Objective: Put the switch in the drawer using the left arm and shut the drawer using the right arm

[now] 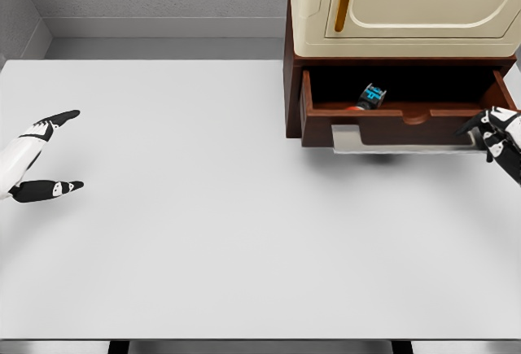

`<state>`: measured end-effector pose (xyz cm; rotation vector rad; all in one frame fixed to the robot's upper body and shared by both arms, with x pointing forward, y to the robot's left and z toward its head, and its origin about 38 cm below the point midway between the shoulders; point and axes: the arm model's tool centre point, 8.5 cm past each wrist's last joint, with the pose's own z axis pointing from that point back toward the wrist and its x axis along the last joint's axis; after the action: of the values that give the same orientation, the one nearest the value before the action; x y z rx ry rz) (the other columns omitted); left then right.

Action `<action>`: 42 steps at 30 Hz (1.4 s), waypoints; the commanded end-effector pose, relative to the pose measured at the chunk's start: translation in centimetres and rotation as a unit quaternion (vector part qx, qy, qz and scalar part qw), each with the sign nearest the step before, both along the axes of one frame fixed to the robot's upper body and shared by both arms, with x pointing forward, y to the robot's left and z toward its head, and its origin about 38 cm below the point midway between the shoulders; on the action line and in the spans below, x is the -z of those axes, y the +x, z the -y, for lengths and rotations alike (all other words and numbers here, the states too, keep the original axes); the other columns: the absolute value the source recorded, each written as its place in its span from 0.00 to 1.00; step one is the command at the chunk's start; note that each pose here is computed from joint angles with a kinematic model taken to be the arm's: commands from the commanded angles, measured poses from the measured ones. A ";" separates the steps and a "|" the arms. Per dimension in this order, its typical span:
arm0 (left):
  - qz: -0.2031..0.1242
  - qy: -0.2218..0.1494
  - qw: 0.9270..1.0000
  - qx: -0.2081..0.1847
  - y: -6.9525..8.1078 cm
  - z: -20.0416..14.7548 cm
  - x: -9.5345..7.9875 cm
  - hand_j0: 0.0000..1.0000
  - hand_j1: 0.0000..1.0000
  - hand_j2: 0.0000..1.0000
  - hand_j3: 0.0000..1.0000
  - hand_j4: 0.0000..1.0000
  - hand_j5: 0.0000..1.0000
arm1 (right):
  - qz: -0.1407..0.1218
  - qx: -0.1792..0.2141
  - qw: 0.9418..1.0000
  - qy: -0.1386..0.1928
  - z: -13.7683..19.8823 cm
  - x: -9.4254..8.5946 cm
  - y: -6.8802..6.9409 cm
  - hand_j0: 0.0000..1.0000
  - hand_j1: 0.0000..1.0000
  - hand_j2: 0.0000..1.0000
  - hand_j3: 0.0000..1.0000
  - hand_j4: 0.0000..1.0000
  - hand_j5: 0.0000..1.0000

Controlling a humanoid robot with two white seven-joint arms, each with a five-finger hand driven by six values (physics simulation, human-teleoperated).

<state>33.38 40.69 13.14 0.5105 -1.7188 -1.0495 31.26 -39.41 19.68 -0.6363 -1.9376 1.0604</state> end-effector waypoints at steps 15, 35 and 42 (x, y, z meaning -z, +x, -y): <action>0.003 -0.003 1.000 0.000 0.0 0.0 -0.2 1.00 1.00 1.00 1.00 1.00 1.00 | -0.005 0.018 0.999 -0.032 1.4 0.1 1.5 0.38 0.38 0.38 0.38 0.38 0.38; 0.002 -0.004 1.000 -0.001 0.0 -0.1 -0.1 1.00 1.00 1.00 1.00 1.00 1.00 | 0.006 0.045 0.998 -0.033 5.1 -2.4 1.2 0.40 0.40 0.40 0.40 0.40 0.40; 0.002 -0.004 1.000 -0.001 0.0 -0.1 -0.1 1.00 1.00 1.00 1.00 1.00 1.00 | -0.016 0.025 0.998 -0.062 3.8 -1.1 0.4 0.34 0.34 0.34 0.34 0.34 0.34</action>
<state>33.38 40.70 13.21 0.5121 -1.7202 -1.0492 31.54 -43.41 20.68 -0.7307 -1.8278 1.1465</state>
